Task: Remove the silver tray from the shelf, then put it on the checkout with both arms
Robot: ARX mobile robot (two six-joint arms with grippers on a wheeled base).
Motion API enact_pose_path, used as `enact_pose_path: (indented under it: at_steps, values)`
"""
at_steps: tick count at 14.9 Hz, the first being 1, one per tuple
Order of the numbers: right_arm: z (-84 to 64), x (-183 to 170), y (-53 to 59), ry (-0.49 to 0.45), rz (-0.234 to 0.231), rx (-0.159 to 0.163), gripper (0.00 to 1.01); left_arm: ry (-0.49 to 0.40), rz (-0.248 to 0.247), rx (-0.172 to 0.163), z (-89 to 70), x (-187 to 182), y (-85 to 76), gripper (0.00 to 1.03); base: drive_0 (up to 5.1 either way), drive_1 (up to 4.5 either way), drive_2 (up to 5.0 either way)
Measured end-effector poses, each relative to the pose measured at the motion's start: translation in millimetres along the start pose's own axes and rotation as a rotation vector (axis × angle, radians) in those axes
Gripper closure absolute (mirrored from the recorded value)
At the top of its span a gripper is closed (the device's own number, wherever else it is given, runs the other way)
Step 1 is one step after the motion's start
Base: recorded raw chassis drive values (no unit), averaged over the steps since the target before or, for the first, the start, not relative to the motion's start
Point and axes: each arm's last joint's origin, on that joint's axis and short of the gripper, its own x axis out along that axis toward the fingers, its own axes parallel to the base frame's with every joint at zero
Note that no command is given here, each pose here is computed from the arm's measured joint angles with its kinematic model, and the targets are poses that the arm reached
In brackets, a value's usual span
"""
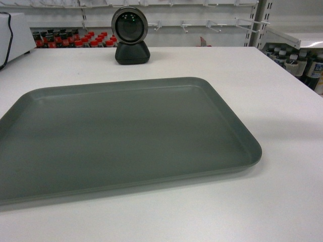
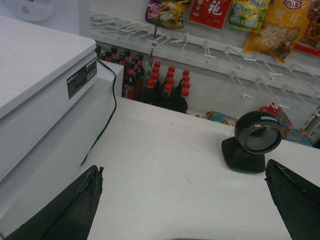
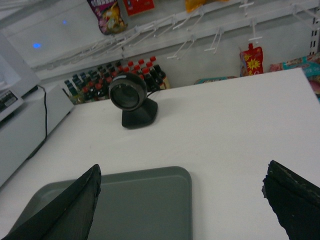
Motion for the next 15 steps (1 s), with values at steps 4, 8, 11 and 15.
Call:
enact_pose_path:
  at_steps: [4,8,11,15]
  values:
    - [11.8,-47,-6.1,-0.18,-0.202,-0.113,0.19,-0.049,0.004,0.043,6.4,-23,1.5,0.06,0.0,0.0,0.0]
    - [-51.2,-108,-33.6,-0.158,-0.321,-0.297,0.8,-0.066,-0.165,0.214,-71.8,-70,10.5,0.65,0.0,0.0,0.0]
    - [-76.3,-130,-50.2,-0.148,-0.35,-0.308,0.99,-0.077,-0.169,0.219,-103.8,-96,20.9,1.01,0.0,0.0,0.0]
    - [-98.5,-145,-49.6,-0.143,-0.329,-0.309,0.99,-0.068,-0.167,0.22,-132.0,-118,31.5,1.01,0.0,0.0,0.0]
